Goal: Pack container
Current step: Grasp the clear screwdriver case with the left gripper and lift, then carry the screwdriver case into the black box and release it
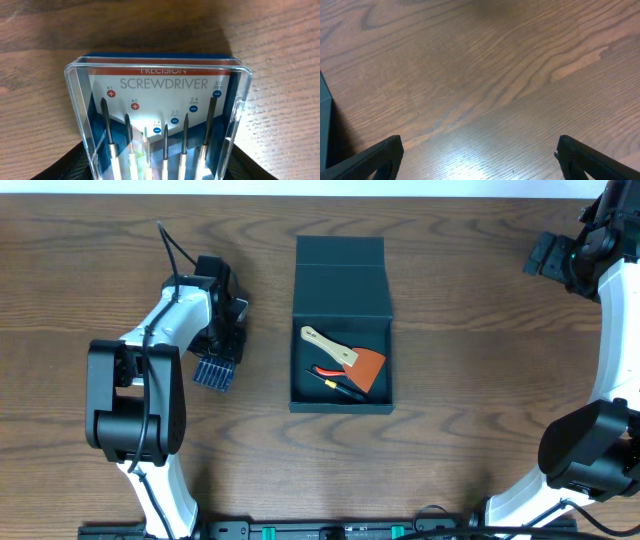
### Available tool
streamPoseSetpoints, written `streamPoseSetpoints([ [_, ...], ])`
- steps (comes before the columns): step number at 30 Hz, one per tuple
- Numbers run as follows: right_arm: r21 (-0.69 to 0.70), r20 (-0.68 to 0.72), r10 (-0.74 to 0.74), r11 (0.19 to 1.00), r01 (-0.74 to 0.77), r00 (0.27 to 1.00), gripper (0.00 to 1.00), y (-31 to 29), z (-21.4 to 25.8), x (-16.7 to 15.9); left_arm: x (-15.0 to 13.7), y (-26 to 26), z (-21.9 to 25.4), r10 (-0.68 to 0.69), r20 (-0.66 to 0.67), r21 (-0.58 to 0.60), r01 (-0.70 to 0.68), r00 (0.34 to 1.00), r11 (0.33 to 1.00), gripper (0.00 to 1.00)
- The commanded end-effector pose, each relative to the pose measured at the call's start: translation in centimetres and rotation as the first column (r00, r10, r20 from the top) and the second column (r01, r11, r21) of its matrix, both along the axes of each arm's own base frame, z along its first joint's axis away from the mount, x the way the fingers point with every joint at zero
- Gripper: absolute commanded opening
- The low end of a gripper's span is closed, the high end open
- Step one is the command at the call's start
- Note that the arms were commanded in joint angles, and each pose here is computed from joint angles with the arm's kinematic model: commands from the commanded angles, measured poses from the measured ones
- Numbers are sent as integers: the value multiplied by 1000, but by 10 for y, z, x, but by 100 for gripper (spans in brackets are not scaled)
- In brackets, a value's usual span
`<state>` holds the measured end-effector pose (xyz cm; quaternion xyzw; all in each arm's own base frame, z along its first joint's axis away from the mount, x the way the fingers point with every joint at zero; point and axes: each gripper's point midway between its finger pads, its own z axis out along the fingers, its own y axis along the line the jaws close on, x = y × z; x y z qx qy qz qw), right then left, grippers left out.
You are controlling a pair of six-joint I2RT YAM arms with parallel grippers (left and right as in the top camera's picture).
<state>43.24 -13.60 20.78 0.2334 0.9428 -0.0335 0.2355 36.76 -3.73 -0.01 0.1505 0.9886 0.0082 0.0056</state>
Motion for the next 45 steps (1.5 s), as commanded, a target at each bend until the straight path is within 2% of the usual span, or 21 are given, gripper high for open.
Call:
streamPoseSetpoints([
  [1,1,-21,-6,1000,6,1000,99,-3,-7,-2,23,1,40,38,126,1,-39,991,999,9],
  [6,2,-23,-7,1000,7,1000,99,-3,-7,-3,34,-1,98,40,267,-20,-36,963,999,8],
  [12,4,-30,-7,1000,7,1000,99,-2,-8,-4,40,-22,202,0,470,-49,26,883,998,7],
  [15,6,-36,-6,1000,7,999,99,-2,-8,-6,36,-49,239,-121,551,-20,158,826,987,6],
  [18,9,-45,-6,1000,6,999,99,-1,-9,-8,25,-88,251,-297,576,41,336,762,941,6],
  [20,11,-53,-6,1000,7,999,99,-1,-10,-9,17,-113,249,-411,566,82,447,715,891,6],
  [22,14,-64,-6,1000,7,998,99,0,-11,-12,7,-140,243,-539,542,131,569,645,812,6],
  [25,17,-75,-6,1000,7,997,99,1,-12,-14,-4,-170,232,-660,507,174,683,555,709,6],
  [27,19,-80,-6,1000,7,997,99,1,-13,-15,-10,-186,221,-707,479,181,730,519,659,6],
  [32,20,-83,-6,1000,7,997,99,1,-13,-16,-13,-209,180,-770,394,161,787,502,596,6],
  [38,20,-84,-5,1000,7,996,99,1,-13,-16,-23,-231,124,-790,315,6,831,526,556,5],
  [45,20,-84,-5,1000,7,996,99,1,-13,-16,-25,-233,96,-801,256,-21,832,541,555,6],
])
